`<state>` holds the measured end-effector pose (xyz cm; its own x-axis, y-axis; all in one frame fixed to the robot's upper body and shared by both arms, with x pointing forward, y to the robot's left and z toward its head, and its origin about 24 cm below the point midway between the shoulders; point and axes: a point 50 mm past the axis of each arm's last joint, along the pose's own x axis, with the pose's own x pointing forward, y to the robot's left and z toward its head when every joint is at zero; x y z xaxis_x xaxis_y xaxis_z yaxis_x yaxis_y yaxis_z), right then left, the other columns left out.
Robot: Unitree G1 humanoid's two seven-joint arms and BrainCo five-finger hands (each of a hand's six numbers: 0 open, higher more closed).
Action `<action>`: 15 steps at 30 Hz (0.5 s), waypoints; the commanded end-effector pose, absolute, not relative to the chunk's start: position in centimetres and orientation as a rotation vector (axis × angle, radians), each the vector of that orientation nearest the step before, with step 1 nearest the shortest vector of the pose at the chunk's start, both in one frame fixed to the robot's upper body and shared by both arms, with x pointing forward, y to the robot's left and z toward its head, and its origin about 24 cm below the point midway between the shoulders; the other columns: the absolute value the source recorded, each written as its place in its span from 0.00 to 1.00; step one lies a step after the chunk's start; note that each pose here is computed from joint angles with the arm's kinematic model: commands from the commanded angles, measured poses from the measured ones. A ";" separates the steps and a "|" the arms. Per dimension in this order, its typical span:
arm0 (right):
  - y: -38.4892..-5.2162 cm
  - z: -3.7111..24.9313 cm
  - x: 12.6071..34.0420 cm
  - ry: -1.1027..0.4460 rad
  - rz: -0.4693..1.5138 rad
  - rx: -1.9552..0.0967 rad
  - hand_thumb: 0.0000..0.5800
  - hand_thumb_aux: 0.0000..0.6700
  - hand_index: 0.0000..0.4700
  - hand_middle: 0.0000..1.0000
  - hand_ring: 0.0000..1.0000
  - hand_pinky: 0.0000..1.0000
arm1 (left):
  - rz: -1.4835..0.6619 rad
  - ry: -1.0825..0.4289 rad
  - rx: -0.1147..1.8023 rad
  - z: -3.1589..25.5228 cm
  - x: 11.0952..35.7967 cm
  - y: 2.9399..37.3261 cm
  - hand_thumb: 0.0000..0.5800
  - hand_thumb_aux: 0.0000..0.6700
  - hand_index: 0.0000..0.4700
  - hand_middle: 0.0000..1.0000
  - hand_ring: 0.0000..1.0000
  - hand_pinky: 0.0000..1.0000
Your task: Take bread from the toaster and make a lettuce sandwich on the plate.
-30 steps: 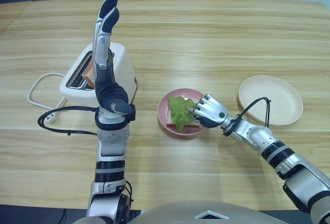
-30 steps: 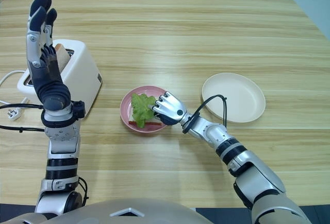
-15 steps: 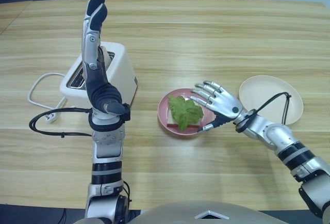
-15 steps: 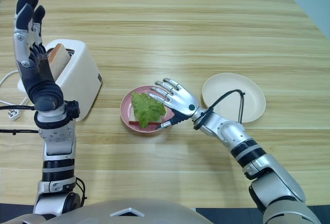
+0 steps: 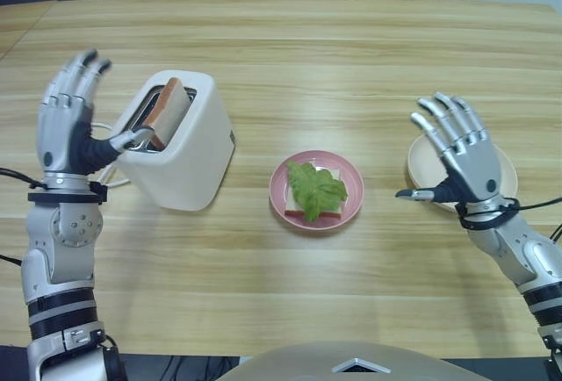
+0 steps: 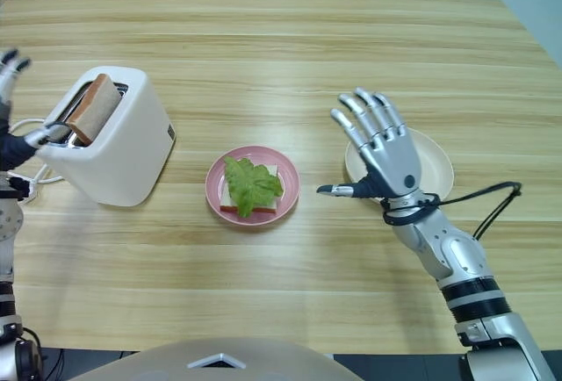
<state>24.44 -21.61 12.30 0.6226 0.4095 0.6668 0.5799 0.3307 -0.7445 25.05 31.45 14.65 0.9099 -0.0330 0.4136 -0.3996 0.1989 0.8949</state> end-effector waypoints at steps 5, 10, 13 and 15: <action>-22.6 17.1 21.8 -1.160 -0.389 -0.962 0.00 0.00 0.00 0.00 0.00 0.00 | 0.170 -0.263 1.374 11.9 26.3 30.6 0.00 0.00 0.00 0.00 0.00 0.00; -21.9 16.6 21.5 -1.174 -0.351 -0.983 0.00 0.00 0.00 0.00 0.00 0.00 | 0.183 -0.224 1.358 11.4 26.7 30.8 0.00 0.00 0.00 0.00 0.00 0.00; -21.7 16.1 21.7 -1.163 -0.339 -0.996 0.00 0.00 0.00 0.00 0.00 0.00 | 0.187 -0.219 1.322 11.3 26.9 30.6 0.42 0.24 0.24 0.00 0.00 0.00; -21.7 15.8 21.8 -1.155 -0.331 -1.000 0.00 0.00 0.00 0.00 0.00 0.00 | 0.199 -0.223 1.293 11.3 27.1 30.4 0.99 0.93 0.93 0.00 0.00 0.00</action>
<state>21.72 -21.73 16.20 0.3979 0.2471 0.8835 0.6869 0.5582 -0.4654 26.80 30.45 11.99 0.9511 -0.0020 0.3090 -0.2992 0.2441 0.9224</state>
